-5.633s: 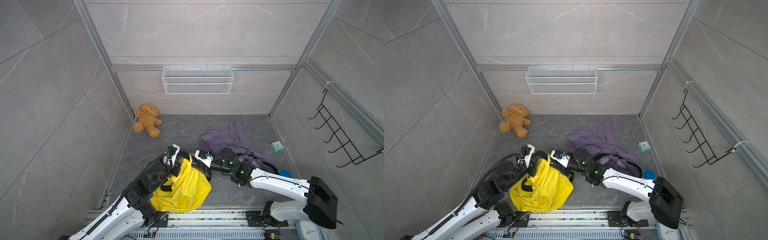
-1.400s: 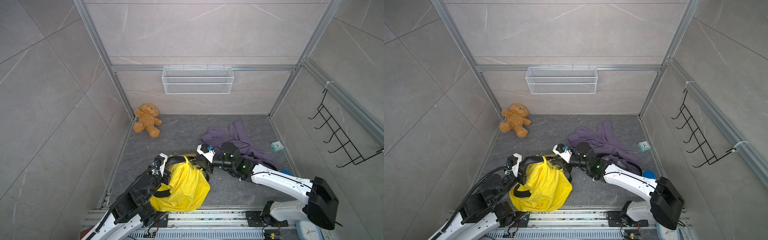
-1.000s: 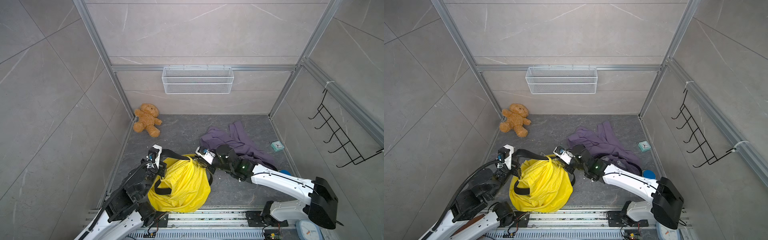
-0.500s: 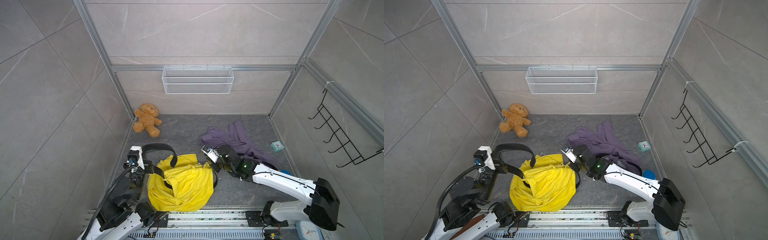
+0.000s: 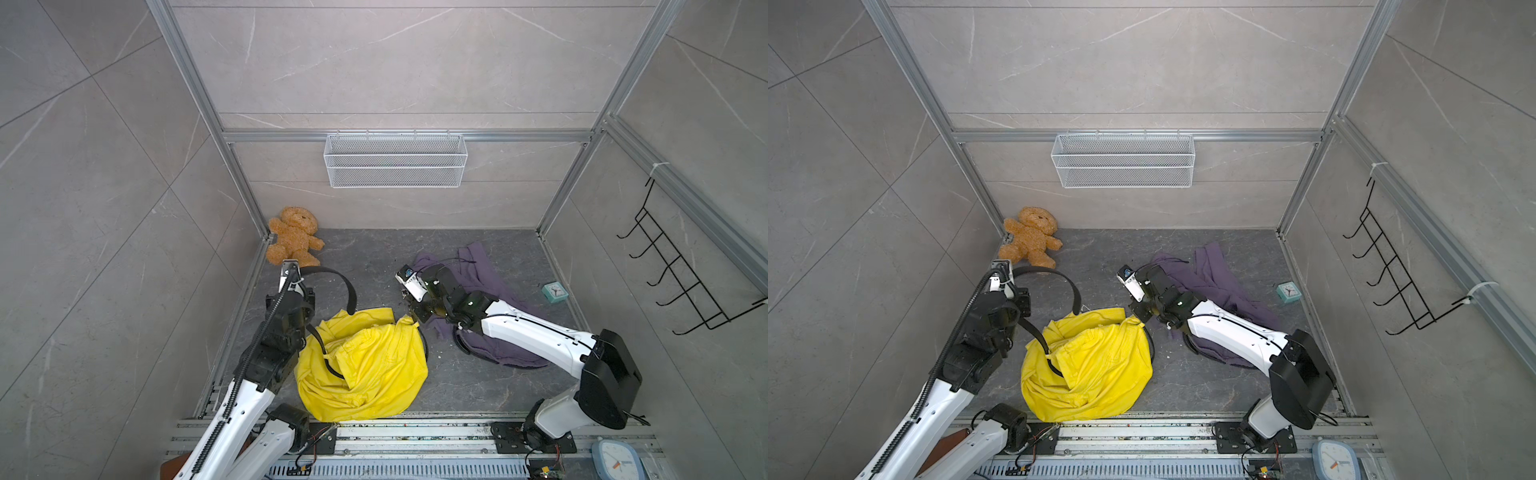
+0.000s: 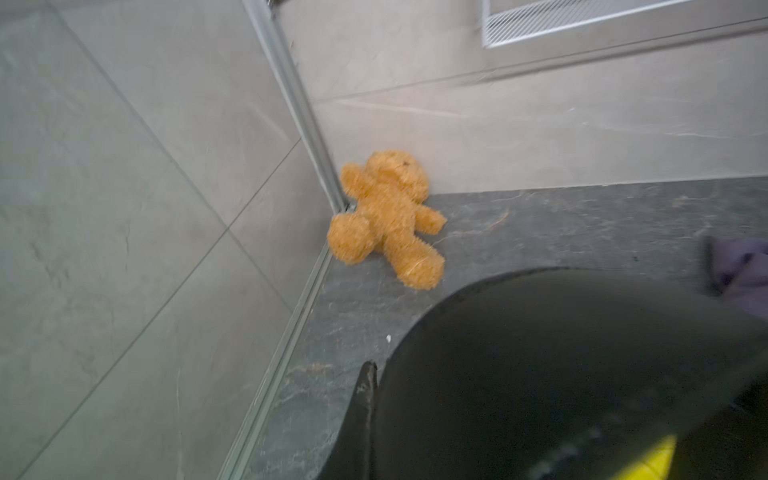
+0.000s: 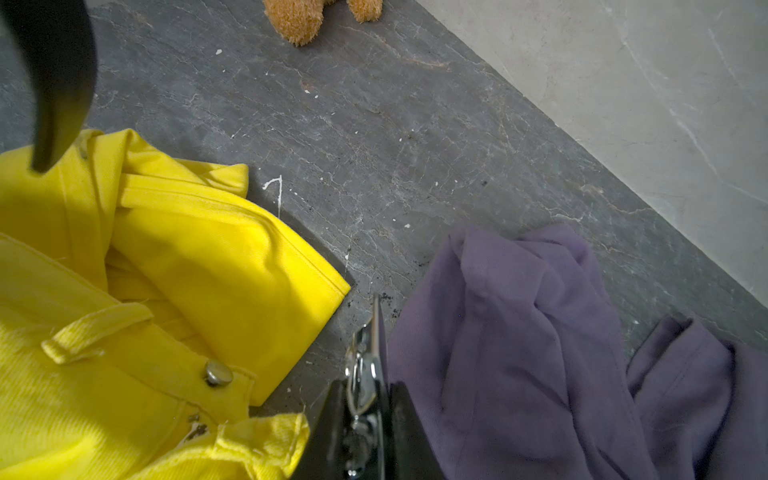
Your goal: Remove the belt from the trousers
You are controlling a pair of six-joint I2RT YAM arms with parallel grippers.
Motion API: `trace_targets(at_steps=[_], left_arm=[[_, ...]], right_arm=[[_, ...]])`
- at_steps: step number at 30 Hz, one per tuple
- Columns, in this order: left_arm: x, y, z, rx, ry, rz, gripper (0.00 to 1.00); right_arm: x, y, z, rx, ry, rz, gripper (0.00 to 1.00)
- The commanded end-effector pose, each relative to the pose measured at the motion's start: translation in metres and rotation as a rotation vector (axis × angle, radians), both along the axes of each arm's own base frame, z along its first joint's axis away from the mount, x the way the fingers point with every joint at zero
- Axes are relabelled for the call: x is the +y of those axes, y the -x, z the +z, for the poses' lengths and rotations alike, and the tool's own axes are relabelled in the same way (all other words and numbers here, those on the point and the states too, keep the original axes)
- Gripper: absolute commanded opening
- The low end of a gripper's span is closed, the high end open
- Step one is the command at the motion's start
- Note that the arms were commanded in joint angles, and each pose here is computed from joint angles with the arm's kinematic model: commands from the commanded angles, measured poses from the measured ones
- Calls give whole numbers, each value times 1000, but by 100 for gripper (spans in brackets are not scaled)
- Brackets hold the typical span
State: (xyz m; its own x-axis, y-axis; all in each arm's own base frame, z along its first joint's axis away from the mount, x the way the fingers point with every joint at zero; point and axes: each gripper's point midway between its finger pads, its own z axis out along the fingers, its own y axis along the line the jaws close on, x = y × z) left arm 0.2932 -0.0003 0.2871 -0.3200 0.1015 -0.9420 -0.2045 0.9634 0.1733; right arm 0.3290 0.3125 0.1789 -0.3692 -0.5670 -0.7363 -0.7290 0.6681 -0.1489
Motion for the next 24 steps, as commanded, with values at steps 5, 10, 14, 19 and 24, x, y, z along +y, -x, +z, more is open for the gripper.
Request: trace_targets(at_steps=[5,10,14,19,24], left_arm=[[2,-21,-62,156,302,51,6],[13,-21,-107,221,433,137,38],[10,-22,-114,257,454,138,69],[1,-24,-94,252,488,90,79],[-9,-27,-80,251,514,37,82]], right_arm=[[18,-20,-10,110,7,-30,21],[0,-17,7,149,-35,-98,44],[-21,15,5,262,-86,-127,54],[-37,63,-55,492,-126,-176,69],[-16,72,-78,553,-220,-122,84]])
